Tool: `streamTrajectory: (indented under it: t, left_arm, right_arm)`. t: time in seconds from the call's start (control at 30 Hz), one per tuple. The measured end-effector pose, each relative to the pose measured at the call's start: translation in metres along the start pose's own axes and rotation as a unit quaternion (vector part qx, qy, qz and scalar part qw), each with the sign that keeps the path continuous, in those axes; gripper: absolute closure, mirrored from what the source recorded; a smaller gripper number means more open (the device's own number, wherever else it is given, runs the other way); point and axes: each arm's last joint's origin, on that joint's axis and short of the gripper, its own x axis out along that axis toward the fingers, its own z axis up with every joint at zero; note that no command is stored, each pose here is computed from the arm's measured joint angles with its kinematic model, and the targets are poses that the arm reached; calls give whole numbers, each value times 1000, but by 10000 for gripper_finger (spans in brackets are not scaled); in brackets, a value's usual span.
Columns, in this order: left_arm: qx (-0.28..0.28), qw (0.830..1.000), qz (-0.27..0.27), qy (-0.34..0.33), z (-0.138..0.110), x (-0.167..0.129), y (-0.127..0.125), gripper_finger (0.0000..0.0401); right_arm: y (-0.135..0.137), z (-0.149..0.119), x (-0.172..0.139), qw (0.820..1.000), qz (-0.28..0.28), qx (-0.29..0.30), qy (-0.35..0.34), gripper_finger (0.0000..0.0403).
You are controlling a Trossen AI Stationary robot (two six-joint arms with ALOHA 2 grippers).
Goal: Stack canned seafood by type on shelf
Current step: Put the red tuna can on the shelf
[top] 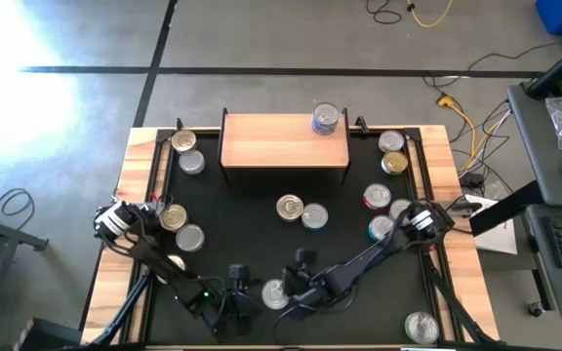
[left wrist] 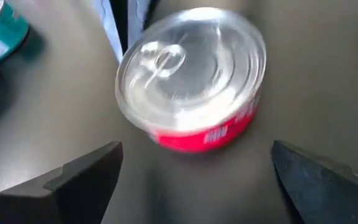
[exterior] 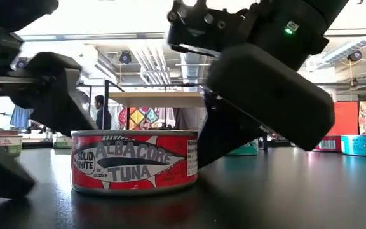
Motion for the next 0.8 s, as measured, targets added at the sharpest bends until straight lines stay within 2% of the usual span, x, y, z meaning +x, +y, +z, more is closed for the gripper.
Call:
streamTrajectory:
  t: [0.1,0.23,0.57,0.67,0.8]
  left_arm:
    - [-14,999,14,25,-3,-8,5,3]
    - [-21,999,17,31,-7,-13,3,3]
    - [55,998,6,22,1,-12,0,3]
    - [-1,1000,-19,14,10,-12,-5,3]
    - [10,999,-28,11,16,-10,-3,3]
  right_arm:
    - [1,-5,-10,1000,-1,5,21,380]
    - [11,-9,-17,999,29,26,26,379]
    - [45,-26,-40,999,36,-4,2,380]
    - [45,-25,-41,999,37,8,2,380]
    - [48,-28,-45,999,39,17,2,380]
